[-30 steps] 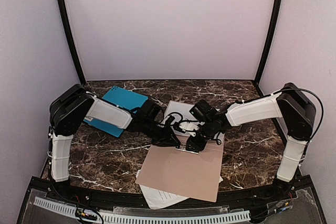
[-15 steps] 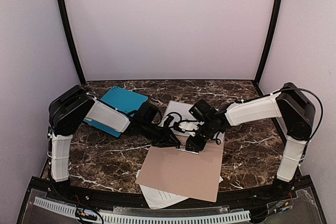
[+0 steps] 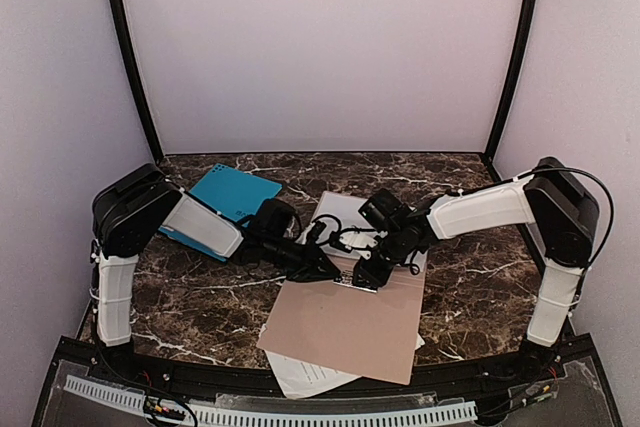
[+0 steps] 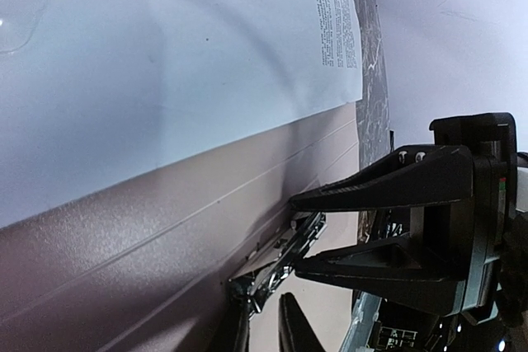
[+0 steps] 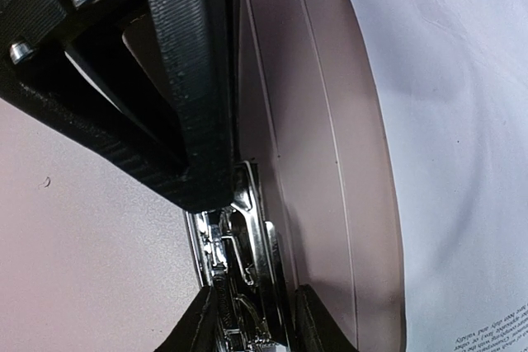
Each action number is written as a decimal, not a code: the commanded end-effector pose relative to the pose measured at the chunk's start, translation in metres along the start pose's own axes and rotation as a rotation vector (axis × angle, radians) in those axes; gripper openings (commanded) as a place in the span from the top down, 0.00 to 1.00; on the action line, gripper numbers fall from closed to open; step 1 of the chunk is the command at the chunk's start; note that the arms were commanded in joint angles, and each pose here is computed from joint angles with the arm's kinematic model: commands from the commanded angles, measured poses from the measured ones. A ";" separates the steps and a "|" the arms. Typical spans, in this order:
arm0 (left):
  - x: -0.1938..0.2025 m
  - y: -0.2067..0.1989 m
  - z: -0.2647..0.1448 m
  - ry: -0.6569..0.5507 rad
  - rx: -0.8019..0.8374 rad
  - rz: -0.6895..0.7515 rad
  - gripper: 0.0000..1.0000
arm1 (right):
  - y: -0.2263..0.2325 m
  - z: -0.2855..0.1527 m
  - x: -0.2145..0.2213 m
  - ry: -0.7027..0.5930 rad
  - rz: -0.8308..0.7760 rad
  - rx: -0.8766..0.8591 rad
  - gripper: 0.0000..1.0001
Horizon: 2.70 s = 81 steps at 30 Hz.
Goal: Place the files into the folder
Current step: Open the spring clip on the folder.
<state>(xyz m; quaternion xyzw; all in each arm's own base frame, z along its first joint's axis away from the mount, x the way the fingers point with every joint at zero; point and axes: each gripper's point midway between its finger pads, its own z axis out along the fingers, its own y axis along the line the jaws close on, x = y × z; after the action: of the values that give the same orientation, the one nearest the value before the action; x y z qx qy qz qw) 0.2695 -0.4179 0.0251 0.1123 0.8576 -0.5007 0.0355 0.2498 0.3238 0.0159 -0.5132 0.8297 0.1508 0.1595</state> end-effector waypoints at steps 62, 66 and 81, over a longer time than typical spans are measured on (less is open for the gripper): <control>0.052 0.100 0.001 0.179 -0.552 -0.278 0.99 | -0.002 0.033 0.102 0.354 0.082 0.024 0.70; 0.066 0.115 -0.006 0.218 -0.617 -0.306 0.99 | 0.000 0.034 0.102 0.355 0.080 0.013 0.69; 0.120 0.149 -0.014 0.350 -0.676 -0.450 0.99 | 0.000 0.042 0.119 0.417 0.117 -0.018 0.74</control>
<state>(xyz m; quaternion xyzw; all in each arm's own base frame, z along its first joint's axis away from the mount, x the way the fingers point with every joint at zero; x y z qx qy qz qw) 0.2907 -0.4210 0.0092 0.0566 0.9140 -0.4016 -0.0068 0.2592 0.3262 0.0087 -0.4894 0.8447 0.1512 0.1552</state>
